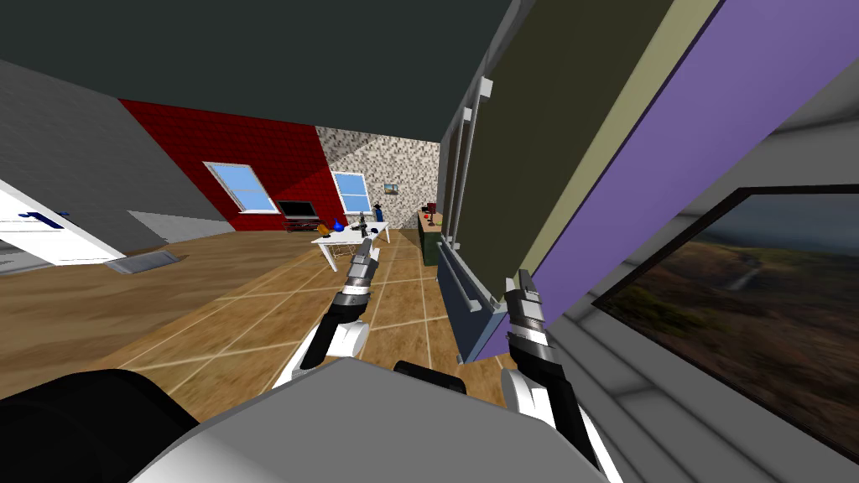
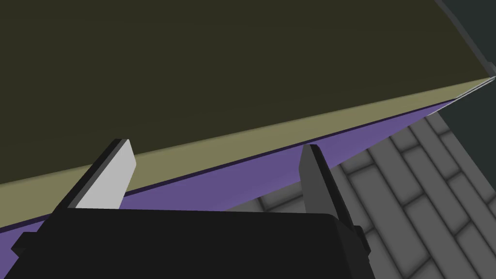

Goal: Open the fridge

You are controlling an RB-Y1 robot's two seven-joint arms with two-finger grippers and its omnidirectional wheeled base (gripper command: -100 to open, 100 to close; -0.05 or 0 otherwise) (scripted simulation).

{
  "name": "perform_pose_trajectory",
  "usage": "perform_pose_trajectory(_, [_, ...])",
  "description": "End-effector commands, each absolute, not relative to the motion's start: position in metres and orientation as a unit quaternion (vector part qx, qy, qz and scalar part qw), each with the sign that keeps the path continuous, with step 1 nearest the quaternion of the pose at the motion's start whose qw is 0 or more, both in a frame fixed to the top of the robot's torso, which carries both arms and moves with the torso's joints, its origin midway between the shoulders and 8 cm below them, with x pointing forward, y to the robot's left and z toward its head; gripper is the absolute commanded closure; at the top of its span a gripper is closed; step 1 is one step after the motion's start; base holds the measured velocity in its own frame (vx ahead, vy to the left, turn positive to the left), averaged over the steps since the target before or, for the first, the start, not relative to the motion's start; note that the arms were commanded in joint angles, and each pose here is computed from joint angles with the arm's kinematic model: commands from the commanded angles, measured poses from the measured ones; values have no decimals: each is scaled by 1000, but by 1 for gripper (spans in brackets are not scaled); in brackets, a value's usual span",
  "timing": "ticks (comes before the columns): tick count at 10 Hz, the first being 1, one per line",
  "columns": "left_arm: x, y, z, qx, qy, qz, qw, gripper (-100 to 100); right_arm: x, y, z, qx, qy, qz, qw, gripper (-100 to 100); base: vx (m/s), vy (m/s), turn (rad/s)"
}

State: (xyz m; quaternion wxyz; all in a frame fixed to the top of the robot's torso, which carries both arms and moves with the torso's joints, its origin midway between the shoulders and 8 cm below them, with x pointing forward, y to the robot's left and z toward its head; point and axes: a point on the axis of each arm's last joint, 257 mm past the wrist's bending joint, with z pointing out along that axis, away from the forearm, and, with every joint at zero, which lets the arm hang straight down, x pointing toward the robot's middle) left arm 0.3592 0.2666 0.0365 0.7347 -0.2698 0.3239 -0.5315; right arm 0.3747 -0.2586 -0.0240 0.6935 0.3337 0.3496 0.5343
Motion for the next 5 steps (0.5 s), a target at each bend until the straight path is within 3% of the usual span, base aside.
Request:
perform_pose_trajectory(1, [359, 267, 37, -270, 324, -532, 735, 0, 375, -259, -24, 334, 350, 534, 693, 0, 0, 0, 0])
perform_pose_trajectory(5, [359, 267, 37, -270, 324, -532, 735, 0, 375, -259, -24, 334, 349, 534, 694, 0, 0, 0, 0])
